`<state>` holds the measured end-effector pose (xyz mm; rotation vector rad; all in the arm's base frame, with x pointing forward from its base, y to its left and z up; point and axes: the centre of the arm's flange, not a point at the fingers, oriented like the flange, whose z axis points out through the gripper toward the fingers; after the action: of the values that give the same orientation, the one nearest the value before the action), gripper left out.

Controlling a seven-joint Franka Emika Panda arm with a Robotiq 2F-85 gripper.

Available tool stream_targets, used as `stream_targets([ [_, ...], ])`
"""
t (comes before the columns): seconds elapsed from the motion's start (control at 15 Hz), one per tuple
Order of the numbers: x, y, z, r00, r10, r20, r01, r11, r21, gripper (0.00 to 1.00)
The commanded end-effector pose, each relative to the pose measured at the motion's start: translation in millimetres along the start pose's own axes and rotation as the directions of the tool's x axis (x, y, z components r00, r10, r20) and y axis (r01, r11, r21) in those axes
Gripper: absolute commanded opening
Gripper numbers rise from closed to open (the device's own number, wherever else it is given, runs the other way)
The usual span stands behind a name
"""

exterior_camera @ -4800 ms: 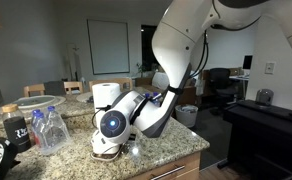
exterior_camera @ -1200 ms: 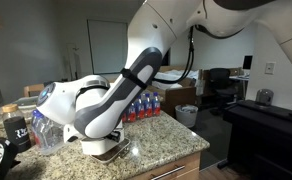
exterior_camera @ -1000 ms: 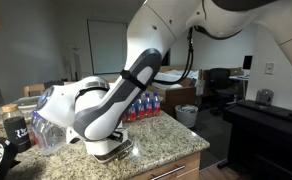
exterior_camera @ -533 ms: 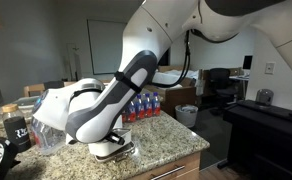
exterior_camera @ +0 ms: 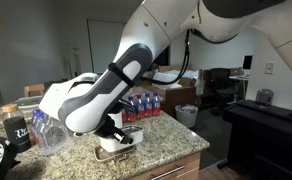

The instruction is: Pick up the bowl and put it on the object

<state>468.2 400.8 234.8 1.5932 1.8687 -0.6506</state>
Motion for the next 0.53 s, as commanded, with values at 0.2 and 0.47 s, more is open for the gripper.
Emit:
stream_targets([
  [0.2, -22, 24, -31, 0.992, 0.123, 0.032, -0.125, 0.988, 0.089, 0.05],
  [0.47, -15, 48, -52, 0.991, 0.131, 0.013, -0.132, 0.989, 0.062, 0.05],
])
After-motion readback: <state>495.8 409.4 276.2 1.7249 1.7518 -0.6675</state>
